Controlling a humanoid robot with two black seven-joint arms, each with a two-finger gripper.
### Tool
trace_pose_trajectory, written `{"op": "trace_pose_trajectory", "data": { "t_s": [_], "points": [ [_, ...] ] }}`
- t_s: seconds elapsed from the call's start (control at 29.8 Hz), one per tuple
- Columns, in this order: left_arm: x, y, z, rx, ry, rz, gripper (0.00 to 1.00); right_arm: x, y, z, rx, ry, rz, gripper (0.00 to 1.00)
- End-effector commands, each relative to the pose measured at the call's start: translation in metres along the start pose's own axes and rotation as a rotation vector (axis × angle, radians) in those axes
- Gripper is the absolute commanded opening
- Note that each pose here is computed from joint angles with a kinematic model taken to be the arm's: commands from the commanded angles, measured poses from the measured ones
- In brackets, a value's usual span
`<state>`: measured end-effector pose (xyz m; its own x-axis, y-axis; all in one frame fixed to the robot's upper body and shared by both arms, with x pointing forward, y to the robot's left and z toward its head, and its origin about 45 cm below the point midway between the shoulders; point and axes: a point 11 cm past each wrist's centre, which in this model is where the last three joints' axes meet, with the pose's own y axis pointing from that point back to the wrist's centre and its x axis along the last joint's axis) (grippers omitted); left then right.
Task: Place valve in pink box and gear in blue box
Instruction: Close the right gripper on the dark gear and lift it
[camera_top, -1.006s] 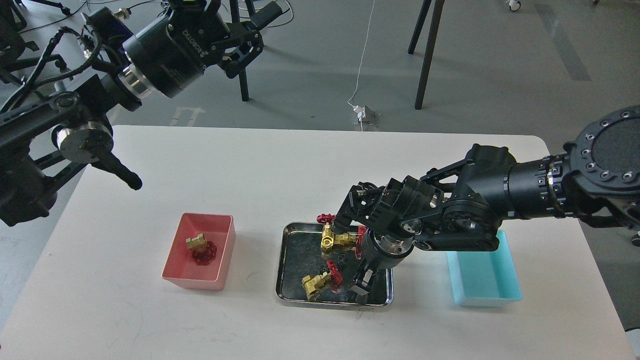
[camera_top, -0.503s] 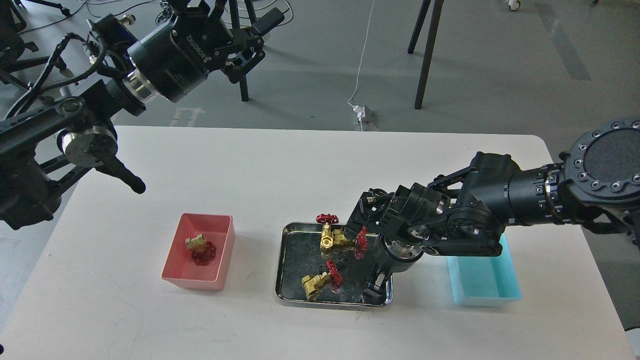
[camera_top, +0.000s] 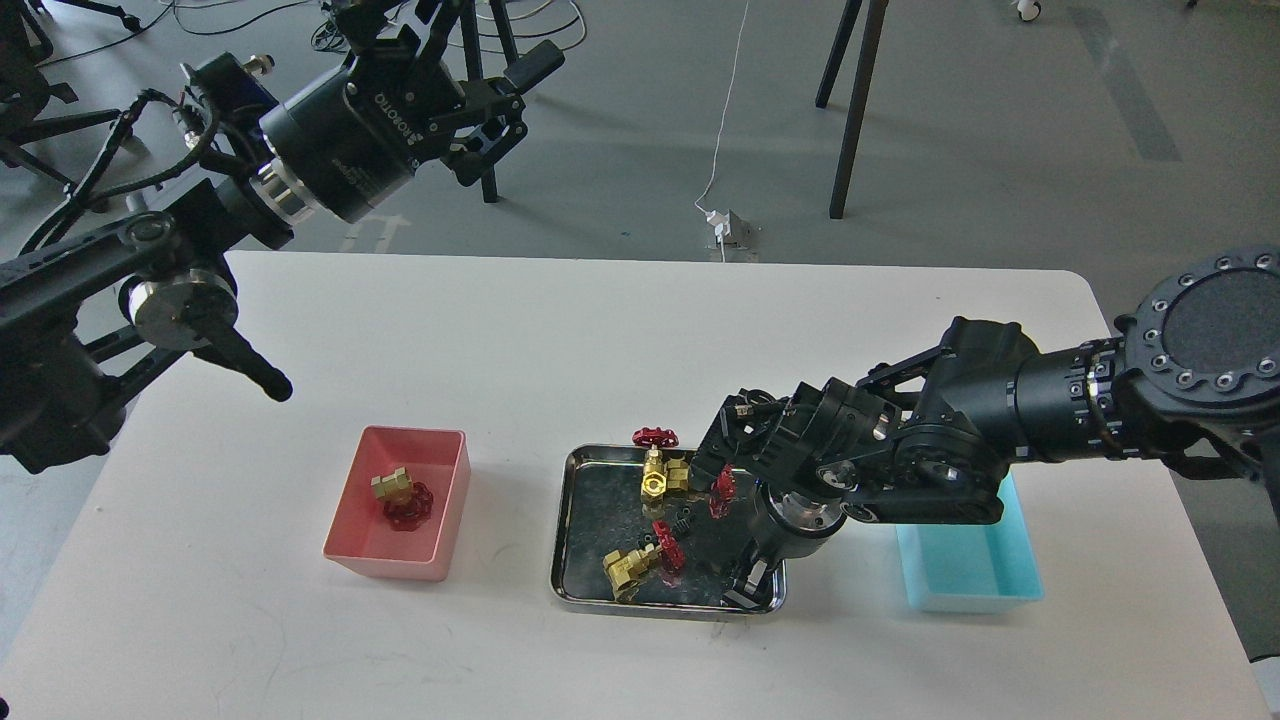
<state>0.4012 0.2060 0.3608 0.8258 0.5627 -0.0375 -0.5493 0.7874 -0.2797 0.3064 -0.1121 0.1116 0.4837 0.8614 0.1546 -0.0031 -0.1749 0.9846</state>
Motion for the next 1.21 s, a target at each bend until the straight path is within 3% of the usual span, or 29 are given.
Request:
{"op": "trace_pose_trajectory", "data": {
  "t_s": [0.0,0.67,1.07,1.17],
  "points": [
    [0.0,0.0,-0.001,0.001,0.003,0.001,0.72,0.0,-0.004,-0.001,0.007,0.0,0.035,0.56],
    [-0.001,0.005,-0.011,0.013,0.022,0.009,0.72,0.001,-0.012,0.002,0.008,-0.026,0.116,0.51],
    [-0.002,0.003,-0.012,0.011,0.026,0.007,0.73,-0.001,-0.012,0.001,0.013,-0.027,0.102,0.35],
    [-0.002,0.004,-0.014,0.014,0.029,0.009,0.73,0.0,-0.01,0.002,0.01,-0.025,0.102,0.27]
  ]
}}
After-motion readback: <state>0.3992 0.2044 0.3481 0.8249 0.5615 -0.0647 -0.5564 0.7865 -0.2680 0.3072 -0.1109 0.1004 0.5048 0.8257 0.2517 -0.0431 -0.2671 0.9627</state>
